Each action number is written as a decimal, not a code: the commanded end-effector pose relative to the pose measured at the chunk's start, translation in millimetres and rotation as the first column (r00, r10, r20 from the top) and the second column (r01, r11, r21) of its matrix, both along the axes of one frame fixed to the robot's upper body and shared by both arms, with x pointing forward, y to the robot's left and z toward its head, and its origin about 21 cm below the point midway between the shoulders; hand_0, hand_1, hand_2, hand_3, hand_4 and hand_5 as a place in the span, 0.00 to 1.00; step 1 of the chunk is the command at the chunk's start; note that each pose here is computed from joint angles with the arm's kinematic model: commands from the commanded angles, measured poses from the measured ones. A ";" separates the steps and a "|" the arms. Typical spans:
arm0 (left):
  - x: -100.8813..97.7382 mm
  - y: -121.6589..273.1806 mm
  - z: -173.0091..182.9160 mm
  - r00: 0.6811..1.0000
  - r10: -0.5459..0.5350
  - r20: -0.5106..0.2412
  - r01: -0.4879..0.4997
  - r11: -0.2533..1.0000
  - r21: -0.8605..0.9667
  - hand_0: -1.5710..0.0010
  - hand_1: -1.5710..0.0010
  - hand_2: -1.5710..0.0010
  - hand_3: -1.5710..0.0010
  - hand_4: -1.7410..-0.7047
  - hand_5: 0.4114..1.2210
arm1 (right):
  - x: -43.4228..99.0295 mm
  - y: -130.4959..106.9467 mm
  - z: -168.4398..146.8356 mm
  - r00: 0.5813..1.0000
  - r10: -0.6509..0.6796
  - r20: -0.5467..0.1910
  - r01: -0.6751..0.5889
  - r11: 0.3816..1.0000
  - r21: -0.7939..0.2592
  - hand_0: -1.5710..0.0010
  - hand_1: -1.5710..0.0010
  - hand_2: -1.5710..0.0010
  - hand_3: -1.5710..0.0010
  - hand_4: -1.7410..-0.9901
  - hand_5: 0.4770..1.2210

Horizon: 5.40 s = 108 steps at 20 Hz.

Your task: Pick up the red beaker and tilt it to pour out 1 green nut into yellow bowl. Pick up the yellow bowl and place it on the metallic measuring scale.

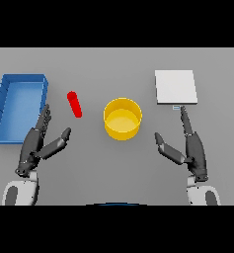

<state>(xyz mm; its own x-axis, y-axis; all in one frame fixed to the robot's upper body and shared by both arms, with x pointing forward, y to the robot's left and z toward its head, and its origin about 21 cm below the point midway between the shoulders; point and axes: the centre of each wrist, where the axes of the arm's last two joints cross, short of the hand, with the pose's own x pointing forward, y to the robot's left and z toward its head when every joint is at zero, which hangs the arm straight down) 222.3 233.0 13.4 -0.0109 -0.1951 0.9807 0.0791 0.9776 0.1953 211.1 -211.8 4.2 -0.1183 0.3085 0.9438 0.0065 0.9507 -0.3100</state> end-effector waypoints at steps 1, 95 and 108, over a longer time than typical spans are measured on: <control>5.8 -5.2 -4.1 1.000 -0.008 -0.012 0.008 1.000 0.004 1.00 1.00 1.00 1.00 0.56 0.24 | -0.8 -0.1 2.5 1.000 0.006 0.005 -0.006 1.000 0.020 1.00 1.00 1.00 1.00 0.71 0.18; 159.2 -169.7 86.3 0.756 -0.560 -0.340 -0.054 -0.571 0.819 0.00 0.00 0.00 0.01 0.00 1.00 | -3.2 2.1 -1.4 1.000 -0.023 0.003 0.022 0.997 0.078 1.00 1.00 1.00 1.00 0.61 0.19; 168.2 -195.1 99.7 0.713 -0.553 -0.432 -0.256 -0.779 0.573 0.00 0.00 0.00 0.00 0.01 1.00 | -4.1 3.6 -2.3 0.999 -0.034 0.000 0.034 0.999 0.027 1.00 1.00 1.00 1.00 0.71 0.15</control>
